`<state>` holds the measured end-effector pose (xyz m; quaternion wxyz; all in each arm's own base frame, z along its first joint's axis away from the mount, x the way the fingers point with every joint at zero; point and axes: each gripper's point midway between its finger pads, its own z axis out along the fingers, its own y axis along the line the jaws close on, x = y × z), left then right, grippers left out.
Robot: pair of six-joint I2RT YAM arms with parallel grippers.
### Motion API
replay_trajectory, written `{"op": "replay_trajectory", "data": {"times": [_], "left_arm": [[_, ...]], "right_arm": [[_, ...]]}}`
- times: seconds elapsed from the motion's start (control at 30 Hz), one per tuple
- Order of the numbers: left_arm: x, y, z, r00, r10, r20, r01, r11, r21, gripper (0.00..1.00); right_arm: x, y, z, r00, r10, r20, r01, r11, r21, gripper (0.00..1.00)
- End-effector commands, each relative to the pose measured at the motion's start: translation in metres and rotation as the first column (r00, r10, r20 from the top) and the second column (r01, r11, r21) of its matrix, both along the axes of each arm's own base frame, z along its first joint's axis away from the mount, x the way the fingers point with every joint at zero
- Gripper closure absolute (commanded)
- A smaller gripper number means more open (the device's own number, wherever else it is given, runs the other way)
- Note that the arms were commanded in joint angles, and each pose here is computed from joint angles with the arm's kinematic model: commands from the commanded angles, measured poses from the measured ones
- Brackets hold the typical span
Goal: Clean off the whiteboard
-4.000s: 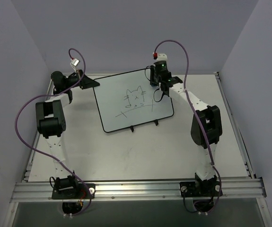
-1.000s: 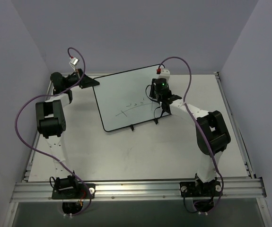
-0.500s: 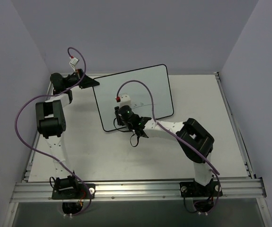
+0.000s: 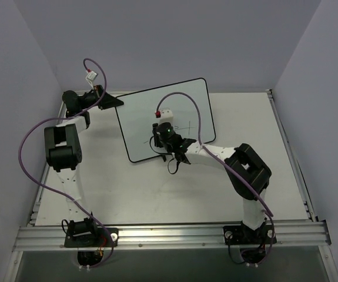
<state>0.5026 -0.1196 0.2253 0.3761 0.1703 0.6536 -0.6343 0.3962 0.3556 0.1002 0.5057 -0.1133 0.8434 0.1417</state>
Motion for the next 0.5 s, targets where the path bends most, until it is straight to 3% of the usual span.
{"op": "replay_trajectory", "data": {"times": [0.0,0.47], "left_arm": [[-0.011,-0.003,0.039,0.955,-0.018,0.297,0.001,0.998,0.055,0.98],[-0.012,-0.002,0.039,0.954,-0.021,0.298,0.003,0.998,0.058,0.98]], "right_arm": [[0.041,-0.085,0.007,0.974,-0.224,0.041,0.226,0.973,-0.051,1.0],[0.066,-0.186,-0.02,0.943,-0.333,-0.019,0.333,0.943,-0.015,1.0]]}}
